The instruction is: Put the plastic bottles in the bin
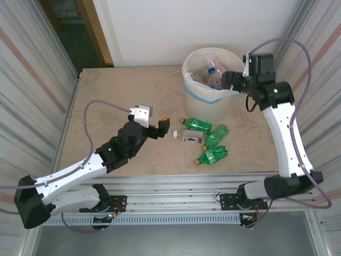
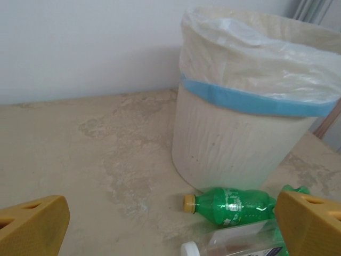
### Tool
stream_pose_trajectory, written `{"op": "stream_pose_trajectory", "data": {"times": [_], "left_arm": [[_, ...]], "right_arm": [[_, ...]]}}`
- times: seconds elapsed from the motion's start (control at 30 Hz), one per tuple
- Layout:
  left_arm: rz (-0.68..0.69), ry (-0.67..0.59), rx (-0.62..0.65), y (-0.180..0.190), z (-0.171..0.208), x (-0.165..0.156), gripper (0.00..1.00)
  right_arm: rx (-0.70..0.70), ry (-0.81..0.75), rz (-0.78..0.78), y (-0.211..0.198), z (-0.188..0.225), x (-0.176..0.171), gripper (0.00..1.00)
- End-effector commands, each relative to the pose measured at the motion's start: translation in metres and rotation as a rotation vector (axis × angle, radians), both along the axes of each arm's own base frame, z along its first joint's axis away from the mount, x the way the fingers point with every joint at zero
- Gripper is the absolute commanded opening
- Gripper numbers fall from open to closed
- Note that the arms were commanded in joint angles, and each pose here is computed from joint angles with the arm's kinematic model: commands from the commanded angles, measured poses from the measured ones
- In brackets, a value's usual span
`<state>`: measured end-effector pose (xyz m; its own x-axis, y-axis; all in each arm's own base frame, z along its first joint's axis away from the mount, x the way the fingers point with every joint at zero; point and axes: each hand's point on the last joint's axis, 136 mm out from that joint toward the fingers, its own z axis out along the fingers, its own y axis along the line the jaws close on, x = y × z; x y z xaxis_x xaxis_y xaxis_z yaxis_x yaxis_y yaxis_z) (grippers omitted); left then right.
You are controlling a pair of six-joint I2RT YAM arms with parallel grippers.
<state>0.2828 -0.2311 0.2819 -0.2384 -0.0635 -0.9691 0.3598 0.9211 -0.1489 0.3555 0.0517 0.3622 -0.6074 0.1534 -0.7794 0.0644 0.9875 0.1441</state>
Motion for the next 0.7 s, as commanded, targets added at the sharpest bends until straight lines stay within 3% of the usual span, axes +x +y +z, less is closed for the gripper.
{"op": "stream_pose_trajectory", "data": {"times": [0.0, 0.13, 0.33, 0.53, 0.67], "left_arm": [[0.074, 0.024, -0.079, 0.019, -0.004, 0.007, 0.99], [0.113, 0.094, -0.146, 0.034, -0.023, 0.015, 0.99], [0.202, 0.131, -0.152, 0.052, -0.042, 0.020, 0.99], [0.232, 0.169, -0.181, 0.060, -0.055, 0.026, 0.99], [0.229, 0.180, -0.180, 0.060, -0.059, 0.027, 0.99]], "right_arm": [[0.059, 0.101, -0.138, -0.015, -0.032, -0.042, 0.95], [0.086, 0.239, -0.251, -0.030, -0.079, -0.091, 1.00], [0.189, 0.385, -0.378, -0.026, -0.144, -0.154, 0.98], [0.357, 0.508, -0.451, 0.001, -0.210, -0.188, 0.98], [0.423, 0.550, -0.474, 0.015, -0.239, -0.191, 0.98]]}}
